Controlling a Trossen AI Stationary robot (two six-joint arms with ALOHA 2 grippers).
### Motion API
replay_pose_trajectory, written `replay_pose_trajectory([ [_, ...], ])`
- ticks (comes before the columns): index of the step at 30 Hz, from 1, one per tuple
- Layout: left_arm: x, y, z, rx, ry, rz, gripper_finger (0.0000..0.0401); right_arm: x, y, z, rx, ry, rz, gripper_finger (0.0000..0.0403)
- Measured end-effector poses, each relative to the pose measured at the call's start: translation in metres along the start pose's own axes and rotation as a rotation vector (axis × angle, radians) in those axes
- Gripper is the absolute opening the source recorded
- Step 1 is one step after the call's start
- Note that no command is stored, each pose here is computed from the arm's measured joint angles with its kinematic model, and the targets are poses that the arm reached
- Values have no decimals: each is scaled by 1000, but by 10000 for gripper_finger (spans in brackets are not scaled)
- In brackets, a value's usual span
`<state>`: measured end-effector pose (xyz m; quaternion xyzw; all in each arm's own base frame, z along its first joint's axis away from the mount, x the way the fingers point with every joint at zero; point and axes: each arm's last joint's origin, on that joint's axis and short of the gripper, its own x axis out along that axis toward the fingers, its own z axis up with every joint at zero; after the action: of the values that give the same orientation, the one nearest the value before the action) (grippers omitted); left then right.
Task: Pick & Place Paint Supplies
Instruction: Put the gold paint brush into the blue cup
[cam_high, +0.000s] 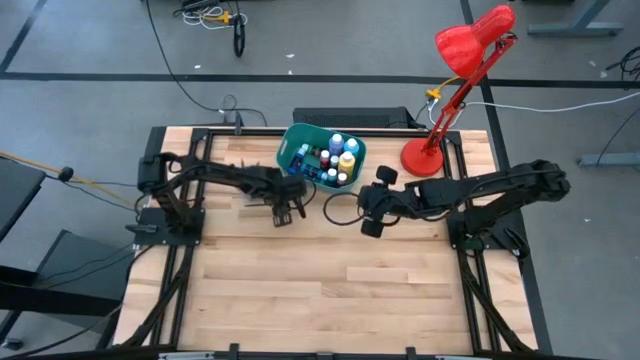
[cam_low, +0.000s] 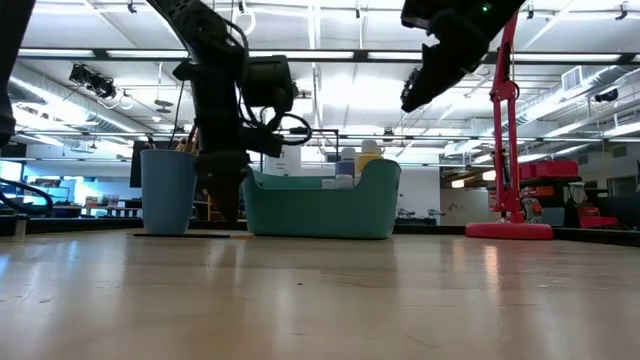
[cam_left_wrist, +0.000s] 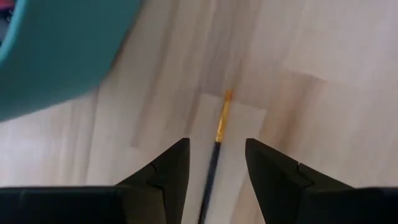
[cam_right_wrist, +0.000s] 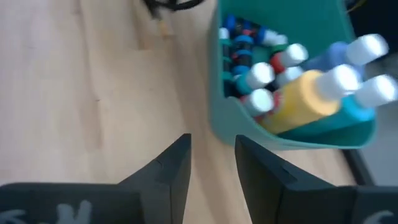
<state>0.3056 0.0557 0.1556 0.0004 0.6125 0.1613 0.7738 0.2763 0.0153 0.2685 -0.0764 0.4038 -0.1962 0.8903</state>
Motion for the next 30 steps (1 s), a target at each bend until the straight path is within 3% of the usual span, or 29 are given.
replay_pose_trajectory([
  [7,5,18,0,29,8,-63,164,0,3,0,12,1,72,127],
  [19,12,19,-2,25,-36,-62,164,0,3,1,64,-3,84,127],
  [30,5,18,3,-113,-28,8,164,0,3,1,64,-3,84,127],
])
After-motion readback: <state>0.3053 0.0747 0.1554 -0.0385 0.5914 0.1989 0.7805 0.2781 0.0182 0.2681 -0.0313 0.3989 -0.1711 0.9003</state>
